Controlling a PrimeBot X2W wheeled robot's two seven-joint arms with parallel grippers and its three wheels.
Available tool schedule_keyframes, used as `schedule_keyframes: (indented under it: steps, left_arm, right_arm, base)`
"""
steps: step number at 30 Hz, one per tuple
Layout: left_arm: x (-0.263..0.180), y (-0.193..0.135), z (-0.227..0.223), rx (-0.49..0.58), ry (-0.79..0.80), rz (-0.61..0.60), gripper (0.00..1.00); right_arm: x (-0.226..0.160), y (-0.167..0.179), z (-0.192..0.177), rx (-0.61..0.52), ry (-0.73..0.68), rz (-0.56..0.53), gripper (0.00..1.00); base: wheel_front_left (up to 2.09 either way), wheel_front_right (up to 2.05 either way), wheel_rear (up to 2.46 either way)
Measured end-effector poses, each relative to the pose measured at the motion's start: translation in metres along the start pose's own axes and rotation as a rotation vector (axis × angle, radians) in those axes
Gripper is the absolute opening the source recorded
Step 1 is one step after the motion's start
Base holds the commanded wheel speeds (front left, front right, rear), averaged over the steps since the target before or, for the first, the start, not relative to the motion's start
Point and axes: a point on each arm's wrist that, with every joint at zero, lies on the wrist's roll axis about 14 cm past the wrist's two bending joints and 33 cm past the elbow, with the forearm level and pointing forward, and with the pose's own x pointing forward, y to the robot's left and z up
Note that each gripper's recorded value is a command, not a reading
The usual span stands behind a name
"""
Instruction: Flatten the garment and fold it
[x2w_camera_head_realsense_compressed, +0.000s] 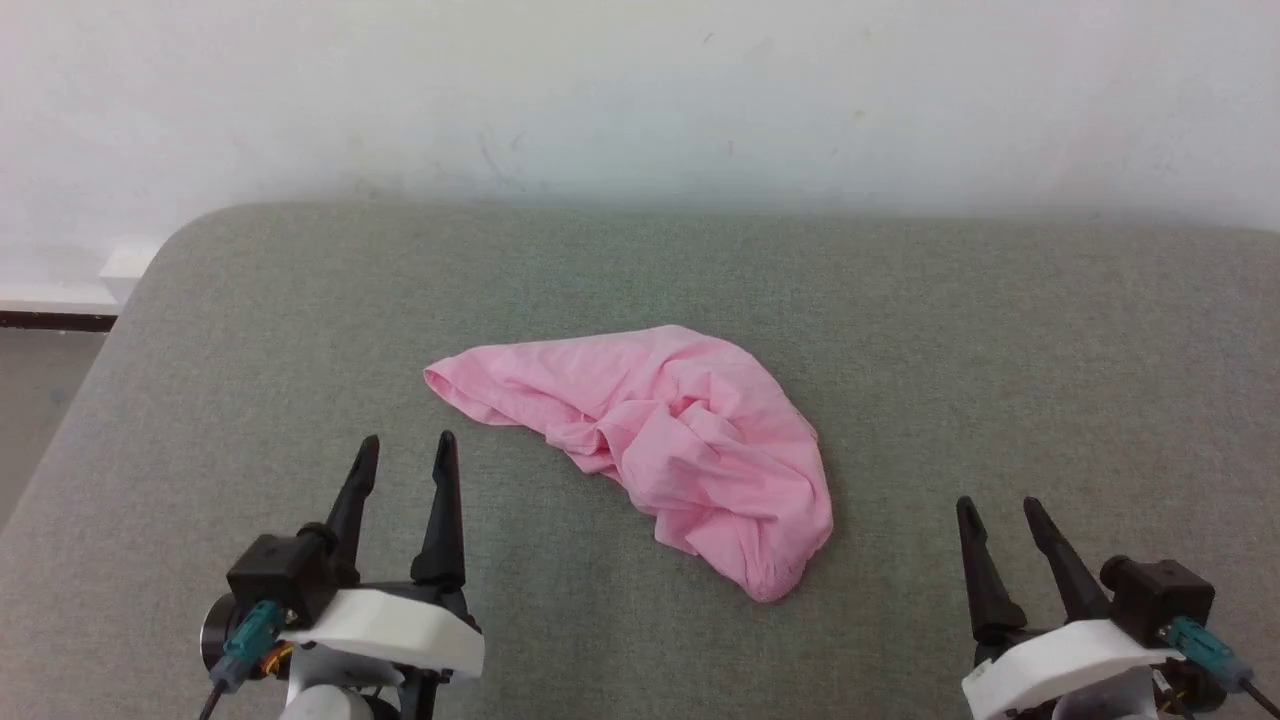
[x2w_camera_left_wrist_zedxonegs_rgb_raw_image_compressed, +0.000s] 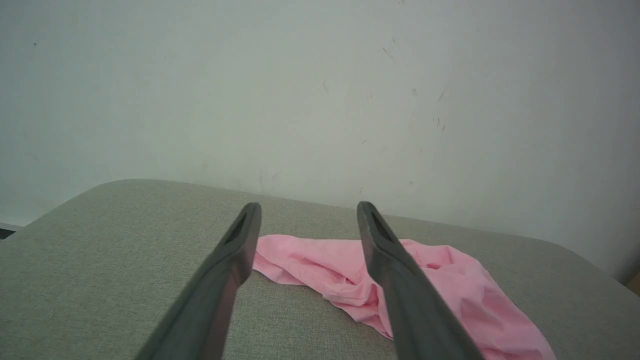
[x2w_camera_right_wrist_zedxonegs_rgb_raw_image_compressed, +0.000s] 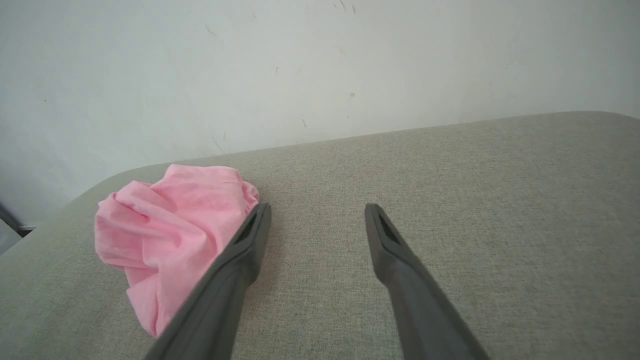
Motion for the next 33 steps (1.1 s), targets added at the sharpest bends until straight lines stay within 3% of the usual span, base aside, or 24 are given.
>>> schedule_keyframes:
  steps: [9, 18, 24, 31, 32, 33]
  left_arm:
    - [-0.002, 0.001, -0.026, -0.005, 0.068, 0.011, 1.00]
    - [0.009, -0.003, -0.038, -0.022, 0.088, 0.014, 1.00]
    - [0.012, 0.003, -0.042, -0.015, 0.094, 0.040, 1.00]
    - [0.009, 0.018, -0.051, -0.005, 0.123, 0.085, 1.00]
    - [0.008, 0.020, -0.052, -0.004, 0.126, 0.090, 1.00]
    - [0.008, 0.021, -0.052, -0.004, 0.128, 0.094, 1.00]
  right_arm:
    - [0.044, 0.020, -0.006, -0.053, 0.168, 0.068, 1.00]
    - [0.103, 0.054, -0.035, -0.303, 0.533, 0.175, 1.00]
    - [0.115, 0.066, -0.072, -0.445, 0.730, 0.232, 1.00]
    - [0.109, 0.082, -0.117, -0.500, 0.861, 0.312, 1.00]
    - [0.109, 0.083, -0.119, -0.499, 0.867, 0.319, 0.48]
    - [0.111, 0.086, -0.119, -0.498, 0.864, 0.328, 0.31]
  base:
    - [0.00, 0.00, 0.00]
    - [0.00, 0.00, 0.00]
    - [0.00, 0.00, 0.00]
    - [0.00, 0.00, 0.00]
    - [0.00, 0.00, 0.00]
    - [0.00, 0.00, 0.00]
